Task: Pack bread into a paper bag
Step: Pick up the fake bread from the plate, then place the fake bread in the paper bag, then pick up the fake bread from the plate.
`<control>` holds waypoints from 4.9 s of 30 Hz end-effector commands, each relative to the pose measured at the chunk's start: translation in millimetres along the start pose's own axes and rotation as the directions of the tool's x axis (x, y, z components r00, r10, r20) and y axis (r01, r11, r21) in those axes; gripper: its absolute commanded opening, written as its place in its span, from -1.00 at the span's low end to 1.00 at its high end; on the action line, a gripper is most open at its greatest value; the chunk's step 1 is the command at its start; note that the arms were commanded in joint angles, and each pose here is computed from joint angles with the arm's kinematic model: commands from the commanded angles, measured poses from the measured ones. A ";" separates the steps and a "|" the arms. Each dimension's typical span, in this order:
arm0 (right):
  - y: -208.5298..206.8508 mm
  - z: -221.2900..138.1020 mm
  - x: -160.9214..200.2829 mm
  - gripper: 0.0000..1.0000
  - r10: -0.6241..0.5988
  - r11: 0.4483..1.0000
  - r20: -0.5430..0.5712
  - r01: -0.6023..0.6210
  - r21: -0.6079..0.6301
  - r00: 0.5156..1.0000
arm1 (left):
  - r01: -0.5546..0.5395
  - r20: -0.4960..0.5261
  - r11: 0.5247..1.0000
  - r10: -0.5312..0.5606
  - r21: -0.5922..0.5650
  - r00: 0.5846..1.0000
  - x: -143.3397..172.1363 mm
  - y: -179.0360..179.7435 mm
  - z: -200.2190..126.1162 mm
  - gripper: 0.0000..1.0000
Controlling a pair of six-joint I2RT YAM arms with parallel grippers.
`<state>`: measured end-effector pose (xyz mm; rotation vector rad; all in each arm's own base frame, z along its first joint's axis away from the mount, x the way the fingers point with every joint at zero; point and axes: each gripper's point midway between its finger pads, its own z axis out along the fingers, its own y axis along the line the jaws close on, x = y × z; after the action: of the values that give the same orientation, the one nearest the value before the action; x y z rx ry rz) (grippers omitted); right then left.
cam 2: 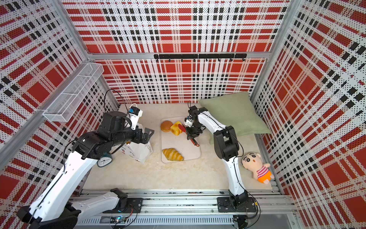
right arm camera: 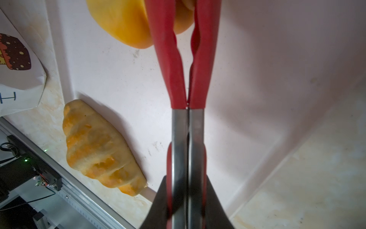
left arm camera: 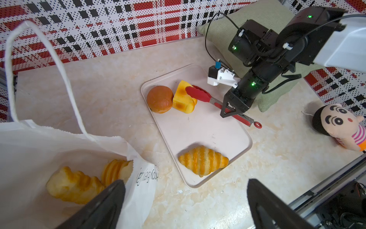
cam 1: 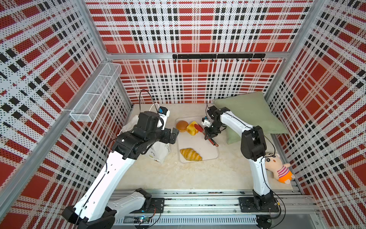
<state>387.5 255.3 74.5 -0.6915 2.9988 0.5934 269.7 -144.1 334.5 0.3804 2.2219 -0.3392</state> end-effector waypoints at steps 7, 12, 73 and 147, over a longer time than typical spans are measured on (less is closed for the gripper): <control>19.1 -48.9 11.4 -1.00 -0.003 0.998 0.094 0.009 -0.061 0.996 | 0.019 0.079 1.000 -0.017 -0.024 0.997 -13.1 3.7 -20.5 0.98; 49.2 -99.4 18.6 -1.00 -0.022 0.991 0.205 0.049 -0.124 0.978 | 0.038 0.104 0.998 -0.033 -0.044 0.994 -15.2 8.1 -29.6 0.98; 316.0 -140.6 26.9 -0.33 -0.391 0.806 0.428 0.527 -0.269 0.815 | 0.395 0.342 0.871 -0.290 -0.293 0.894 9.6 76.5 -138.9 0.98; 55.6 -18.2 -73.7 0.07 -0.166 0.983 0.201 0.146 0.110 0.966 | 0.324 0.277 0.885 -0.236 -0.334 0.931 5.2 75.3 -111.5 0.98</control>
<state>428.3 323.4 124.8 -0.8085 2.7124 0.4482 217.8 -37.4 390.5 -0.1847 2.0619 -0.1187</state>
